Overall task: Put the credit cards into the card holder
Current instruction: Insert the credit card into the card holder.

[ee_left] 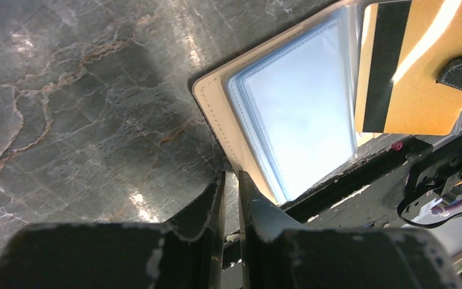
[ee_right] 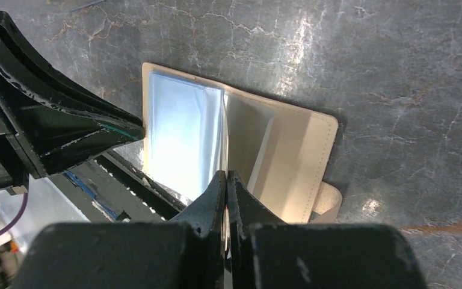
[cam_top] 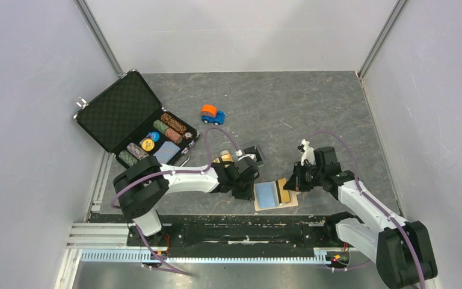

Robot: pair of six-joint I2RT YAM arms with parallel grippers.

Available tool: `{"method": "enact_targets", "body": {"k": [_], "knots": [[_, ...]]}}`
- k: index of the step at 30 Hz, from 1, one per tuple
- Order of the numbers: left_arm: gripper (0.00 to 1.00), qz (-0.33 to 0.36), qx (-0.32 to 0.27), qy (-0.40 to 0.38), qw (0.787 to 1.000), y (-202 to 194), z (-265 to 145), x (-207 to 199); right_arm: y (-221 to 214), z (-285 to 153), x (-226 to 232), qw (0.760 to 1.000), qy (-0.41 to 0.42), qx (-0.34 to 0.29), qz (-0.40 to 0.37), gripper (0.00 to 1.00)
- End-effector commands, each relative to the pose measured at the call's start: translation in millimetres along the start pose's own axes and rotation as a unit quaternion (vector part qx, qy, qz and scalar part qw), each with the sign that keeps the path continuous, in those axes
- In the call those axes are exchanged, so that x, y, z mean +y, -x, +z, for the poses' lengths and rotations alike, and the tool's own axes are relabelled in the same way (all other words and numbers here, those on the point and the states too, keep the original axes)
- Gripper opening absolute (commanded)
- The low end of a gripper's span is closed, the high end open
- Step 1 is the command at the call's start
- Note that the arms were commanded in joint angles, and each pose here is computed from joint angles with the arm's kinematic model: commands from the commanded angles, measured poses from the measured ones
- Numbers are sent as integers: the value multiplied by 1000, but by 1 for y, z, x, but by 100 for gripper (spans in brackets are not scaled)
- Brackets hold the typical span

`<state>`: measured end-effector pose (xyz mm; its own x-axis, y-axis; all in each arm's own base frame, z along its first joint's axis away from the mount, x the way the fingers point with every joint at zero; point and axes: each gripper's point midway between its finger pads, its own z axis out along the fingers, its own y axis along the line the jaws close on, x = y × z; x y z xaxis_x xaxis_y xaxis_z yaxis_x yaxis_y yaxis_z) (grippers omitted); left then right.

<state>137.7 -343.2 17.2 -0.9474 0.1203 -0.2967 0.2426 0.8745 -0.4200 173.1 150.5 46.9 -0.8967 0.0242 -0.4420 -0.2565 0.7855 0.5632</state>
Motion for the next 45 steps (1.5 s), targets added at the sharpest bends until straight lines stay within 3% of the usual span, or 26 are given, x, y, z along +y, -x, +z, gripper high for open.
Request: {"method": "enact_targets", "body": {"k": [1,22,37,45], "knots": [[19,34,14,34,999,-8,7,11,-9,2,-2,999,23,20,12,0],[19,66,25,94,993,-11,11,22,-18,4,-2,994,55,62,65,0],[19,72,36,116,990,-15,13,27,-10,1,11,992,89,53,75,0],[26,76,26,131,988,-9,2,29,-14,-1,6,994,72,48,62,0]]}}
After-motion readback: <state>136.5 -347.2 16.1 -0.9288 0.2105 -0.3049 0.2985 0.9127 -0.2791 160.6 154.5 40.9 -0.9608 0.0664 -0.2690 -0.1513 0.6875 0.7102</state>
